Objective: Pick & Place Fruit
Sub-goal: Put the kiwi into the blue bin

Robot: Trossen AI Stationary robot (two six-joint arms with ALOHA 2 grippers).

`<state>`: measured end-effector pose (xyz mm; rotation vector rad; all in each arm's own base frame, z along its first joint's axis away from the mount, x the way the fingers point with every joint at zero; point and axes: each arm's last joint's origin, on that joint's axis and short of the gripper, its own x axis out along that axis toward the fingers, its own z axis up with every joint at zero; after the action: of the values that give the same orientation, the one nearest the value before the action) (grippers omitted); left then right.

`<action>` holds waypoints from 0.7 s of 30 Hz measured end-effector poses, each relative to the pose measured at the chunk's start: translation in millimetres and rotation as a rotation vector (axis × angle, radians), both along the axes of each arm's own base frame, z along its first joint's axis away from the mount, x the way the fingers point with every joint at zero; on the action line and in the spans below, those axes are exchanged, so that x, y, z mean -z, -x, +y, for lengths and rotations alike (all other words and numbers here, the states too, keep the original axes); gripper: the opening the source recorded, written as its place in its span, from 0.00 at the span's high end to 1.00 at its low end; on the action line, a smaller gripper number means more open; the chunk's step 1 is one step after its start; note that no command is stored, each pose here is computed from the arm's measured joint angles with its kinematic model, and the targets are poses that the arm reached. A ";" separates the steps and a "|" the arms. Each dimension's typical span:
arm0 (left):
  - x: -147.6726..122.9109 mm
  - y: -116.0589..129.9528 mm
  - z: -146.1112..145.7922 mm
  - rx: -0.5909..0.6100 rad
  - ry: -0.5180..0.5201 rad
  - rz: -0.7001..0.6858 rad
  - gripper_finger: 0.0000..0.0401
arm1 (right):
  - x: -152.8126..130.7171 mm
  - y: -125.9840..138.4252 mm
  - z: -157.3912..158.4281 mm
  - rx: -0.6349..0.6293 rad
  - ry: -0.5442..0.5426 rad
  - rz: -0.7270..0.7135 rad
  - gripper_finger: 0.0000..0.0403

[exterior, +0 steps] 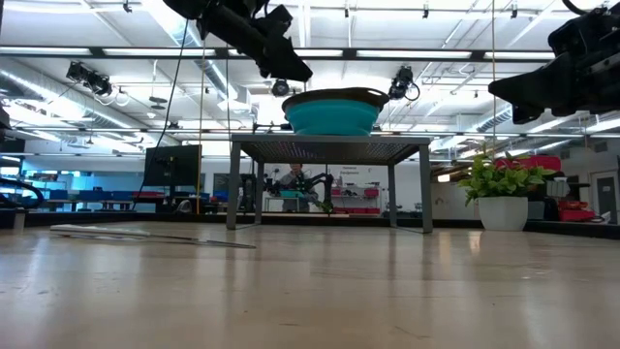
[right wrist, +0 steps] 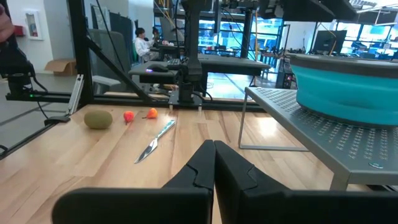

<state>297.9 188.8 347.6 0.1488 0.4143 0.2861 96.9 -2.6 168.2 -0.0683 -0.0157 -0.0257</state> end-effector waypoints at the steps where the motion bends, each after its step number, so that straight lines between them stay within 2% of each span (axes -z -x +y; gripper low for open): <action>1: 0.0 -0.1 -0.3 0.010 0.004 -0.002 0.54 | 0.0 0.0 0.0 0.000 0.000 0.000 0.98; 10: 0.6 -0.1 -1.1 0.034 0.019 -0.002 0.75 | 0.0 0.0 0.0 -0.001 0.000 0.000 0.98; 21: 0.5 -0.2 -1.2 0.035 0.019 -0.003 0.88 | 0.0 0.0 0.0 0.000 0.000 0.000 0.98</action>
<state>298.0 187.6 347.1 0.1371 0.4111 0.2478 96.9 -2.5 168.3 -0.0683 -0.0161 -0.0256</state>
